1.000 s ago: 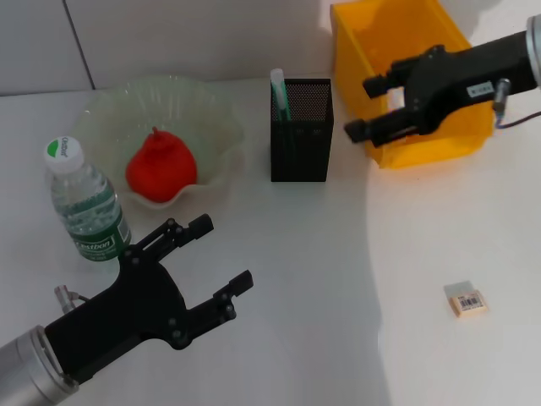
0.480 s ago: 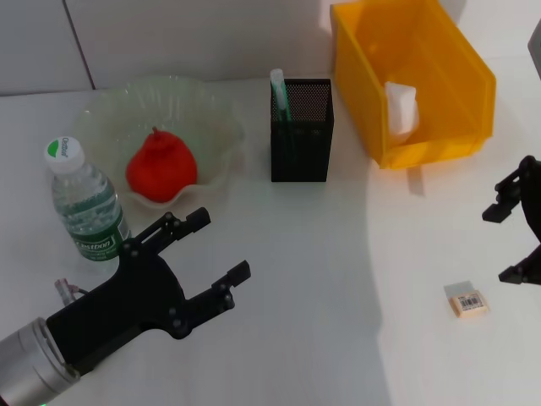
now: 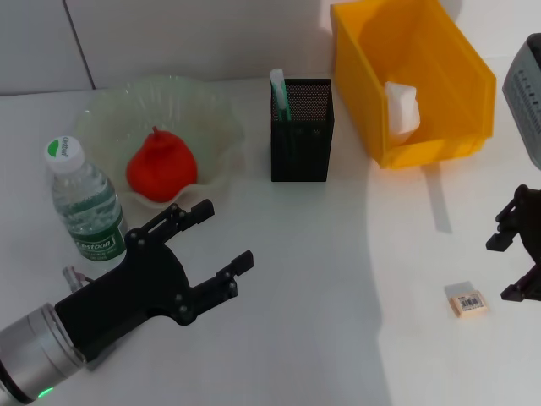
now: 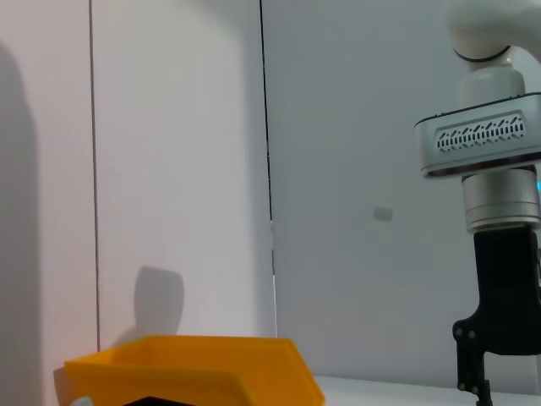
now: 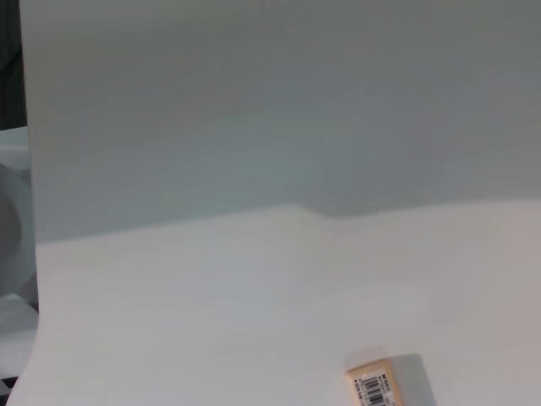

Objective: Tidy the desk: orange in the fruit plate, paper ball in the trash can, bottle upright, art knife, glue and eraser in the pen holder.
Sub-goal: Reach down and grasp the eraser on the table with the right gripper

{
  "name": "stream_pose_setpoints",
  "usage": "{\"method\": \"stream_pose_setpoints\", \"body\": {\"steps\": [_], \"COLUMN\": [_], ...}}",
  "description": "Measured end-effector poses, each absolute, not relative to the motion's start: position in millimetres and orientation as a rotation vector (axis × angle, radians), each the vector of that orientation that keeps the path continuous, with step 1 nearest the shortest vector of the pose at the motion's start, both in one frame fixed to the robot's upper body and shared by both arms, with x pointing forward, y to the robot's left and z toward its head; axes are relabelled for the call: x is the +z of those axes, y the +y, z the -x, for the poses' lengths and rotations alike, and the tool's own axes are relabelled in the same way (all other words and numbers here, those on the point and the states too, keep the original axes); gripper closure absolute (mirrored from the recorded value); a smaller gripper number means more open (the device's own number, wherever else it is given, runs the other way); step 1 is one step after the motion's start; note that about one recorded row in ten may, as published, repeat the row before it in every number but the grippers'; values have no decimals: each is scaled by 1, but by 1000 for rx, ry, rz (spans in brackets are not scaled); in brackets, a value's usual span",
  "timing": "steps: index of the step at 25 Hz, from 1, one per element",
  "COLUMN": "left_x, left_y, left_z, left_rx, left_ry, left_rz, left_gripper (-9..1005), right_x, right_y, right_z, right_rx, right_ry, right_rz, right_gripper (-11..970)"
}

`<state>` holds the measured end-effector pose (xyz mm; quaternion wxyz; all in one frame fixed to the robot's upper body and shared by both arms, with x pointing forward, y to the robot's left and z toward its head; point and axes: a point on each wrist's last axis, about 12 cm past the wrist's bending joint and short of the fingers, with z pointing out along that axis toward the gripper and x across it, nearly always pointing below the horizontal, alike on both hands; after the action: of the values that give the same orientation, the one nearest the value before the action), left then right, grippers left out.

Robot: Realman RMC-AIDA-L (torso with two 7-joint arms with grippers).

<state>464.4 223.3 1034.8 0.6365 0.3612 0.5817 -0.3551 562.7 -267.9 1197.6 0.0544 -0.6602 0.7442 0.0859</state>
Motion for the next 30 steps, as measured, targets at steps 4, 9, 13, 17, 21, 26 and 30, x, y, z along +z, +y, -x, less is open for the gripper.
{"method": "stream_pose_setpoints", "body": {"steps": [4, 9, 13, 17, 21, 26, 30], "left_x": [1035, 1035, 1034, 1034, 1034, 1034, 1034], "left_y": [222, 221, 221, 220, 220, 220, 219], "left_z": [-468, -470, -472, -472, -474, -474, -474], "left_rx": [-821, -814, -806, -809, -808, -808, -809], "left_ry": [1338, 1349, 1357, 1361, 1371, 1371, 1371], "left_rz": [-827, -828, -825, -823, -821, -821, -822], "left_gripper": [222, 222, 222, 222, 222, 222, 222], "right_x": [1189, 1176, 1172, 1171, 1166, 1156, 1153], "right_y": [-259, -250, -247, -246, -247, -246, -245], "right_z": [-567, -566, -566, -566, -566, -565, -566], "right_rx": [217, 184, 224, 228, 222, 232, 224], "right_ry": [2264, 2266, 2256, 2243, 2210, 2197, 2187], "right_rz": [2038, 2113, 2133, 2134, 2140, 2169, 2170], "right_gripper": [269, 268, 267, 264, 261, 257, 259]}}
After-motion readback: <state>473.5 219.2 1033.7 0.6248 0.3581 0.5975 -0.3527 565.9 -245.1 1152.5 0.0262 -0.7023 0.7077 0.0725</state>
